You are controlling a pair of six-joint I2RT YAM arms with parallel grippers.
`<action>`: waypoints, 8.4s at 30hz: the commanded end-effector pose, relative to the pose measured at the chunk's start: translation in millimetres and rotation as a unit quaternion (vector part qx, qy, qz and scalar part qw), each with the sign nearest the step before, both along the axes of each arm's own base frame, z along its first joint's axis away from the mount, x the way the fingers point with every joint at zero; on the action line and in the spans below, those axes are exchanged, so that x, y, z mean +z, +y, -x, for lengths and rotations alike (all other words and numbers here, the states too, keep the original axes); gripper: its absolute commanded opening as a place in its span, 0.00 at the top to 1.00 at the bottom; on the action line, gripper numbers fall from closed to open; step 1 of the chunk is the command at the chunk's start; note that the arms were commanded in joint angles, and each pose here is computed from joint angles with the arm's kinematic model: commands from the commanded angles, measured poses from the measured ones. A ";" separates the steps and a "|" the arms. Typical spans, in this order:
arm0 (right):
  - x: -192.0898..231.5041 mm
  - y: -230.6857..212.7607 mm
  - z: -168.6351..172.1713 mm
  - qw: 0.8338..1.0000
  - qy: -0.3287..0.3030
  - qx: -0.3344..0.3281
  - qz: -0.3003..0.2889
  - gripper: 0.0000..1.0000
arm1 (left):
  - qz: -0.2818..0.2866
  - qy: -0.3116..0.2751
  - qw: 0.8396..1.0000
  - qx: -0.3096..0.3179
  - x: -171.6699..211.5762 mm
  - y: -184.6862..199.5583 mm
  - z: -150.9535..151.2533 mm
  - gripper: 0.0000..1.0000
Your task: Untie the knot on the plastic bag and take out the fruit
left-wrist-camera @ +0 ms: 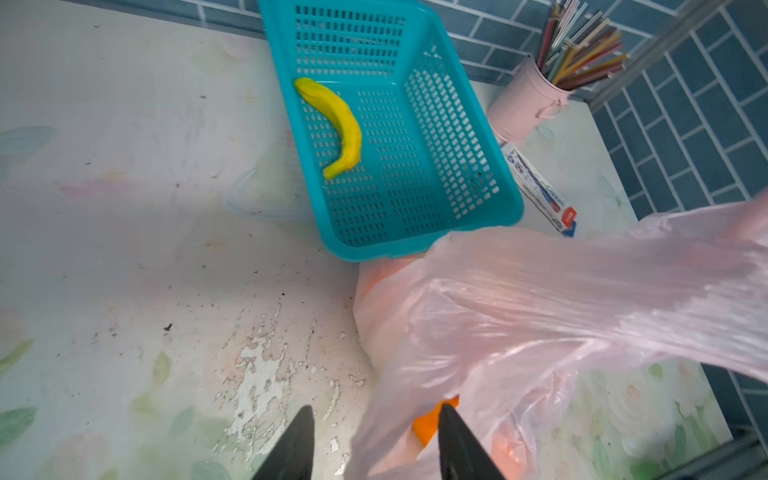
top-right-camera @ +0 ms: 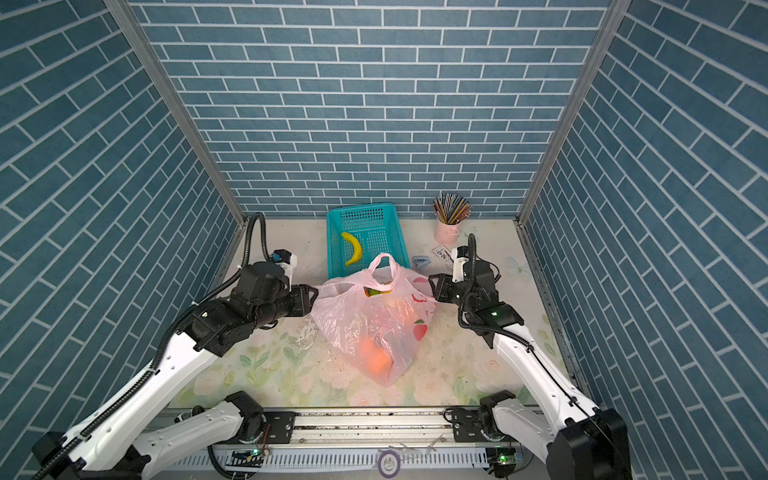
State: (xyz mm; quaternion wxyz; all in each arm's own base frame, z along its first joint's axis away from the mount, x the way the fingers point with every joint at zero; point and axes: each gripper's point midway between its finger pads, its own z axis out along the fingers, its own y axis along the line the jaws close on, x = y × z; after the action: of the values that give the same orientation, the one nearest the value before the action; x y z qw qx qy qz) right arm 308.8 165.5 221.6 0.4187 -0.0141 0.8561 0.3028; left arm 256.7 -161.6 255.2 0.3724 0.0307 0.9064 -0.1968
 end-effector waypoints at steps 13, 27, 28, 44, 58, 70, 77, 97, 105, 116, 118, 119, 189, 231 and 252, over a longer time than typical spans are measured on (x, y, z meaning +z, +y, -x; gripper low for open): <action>67.7 19.1 50.1 0.994 -0.028 0.092 -0.056 0.49 | 0.000 -0.289 0.887 -0.361 119.8 -104.1 7.4 0.42; 51.8 -2.1 88.9 0.996 -0.005 0.080 -0.037 0.47 | -0.175 -0.395 0.728 -0.533 75.3 -195.2 24.4 0.38; 51.1 -3.1 89.8 0.996 -0.004 0.078 -0.039 0.47 | -0.184 -0.392 0.724 -0.537 70.7 -200.9 21.2 0.38; 47.3 12.0 94.3 0.990 -0.015 0.111 -0.091 0.45 | -0.172 -0.366 0.796 -0.450 74.5 -234.8 -24.5 0.93; 70.6 29.7 53.3 0.972 -0.163 0.107 -0.128 0.21 | -0.016 -0.220 0.921 -0.321 111.6 -227.8 -75.9 0.96; 70.1 83.2 67.8 0.953 -0.100 0.236 -0.163 0.88 | 0.047 -0.165 0.967 -0.186 111.6 -168.4 -135.1 1.00; 40.7 109.7 137.1 0.945 -0.019 0.298 -0.135 1.00 | 0.055 -0.151 0.978 -0.131 102.1 -146.1 -172.9 1.00; -130.2 158.7 281.5 0.872 0.237 0.429 0.009 1.00 | 0.015 -0.178 0.978 -0.109 122.3 -140.8 -208.9 0.96; -133.8 168.1 279.3 0.873 0.230 0.425 0.059 0.80 | 0.015 -0.170 0.978 -0.122 118.7 -139.1 -198.2 0.65; -49.9 151.0 221.1 0.944 0.067 0.318 0.056 0.15 | 0.075 -0.173 0.974 -0.128 117.2 -126.5 -150.0 0.29; -28.5 149.6 214.4 0.950 0.033 0.309 0.040 0.06 | 0.089 -0.181 0.971 -0.132 120.9 -125.6 -137.0 0.26; -20.5 149.4 212.3 0.951 0.020 0.307 0.034 0.06 | 0.091 -0.186 0.969 -0.135 123.1 -125.4 -131.5 0.24; -57.0 69.3 135.3 0.990 0.077 0.092 0.071 0.25 | -0.030 0.092 0.986 -0.138 -72.1 -62.5 72.7 0.24; -62.7 72.2 42.6 0.998 0.061 -0.015 0.022 0.27 | -0.043 0.134 0.983 -0.116 -147.4 -41.8 80.5 0.51; -74.3 142.0 129.5 0.979 0.096 0.177 0.023 0.30 | 0.001 -0.048 0.984 -0.172 -39.7 -75.4 42.6 0.19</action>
State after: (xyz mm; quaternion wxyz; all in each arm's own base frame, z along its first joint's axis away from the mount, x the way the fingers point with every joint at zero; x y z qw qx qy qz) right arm 189.5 296.6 154.0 0.2992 -0.1136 0.8817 0.3466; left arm 201.4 -233.4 203.2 0.3511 0.1945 0.8767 -0.2653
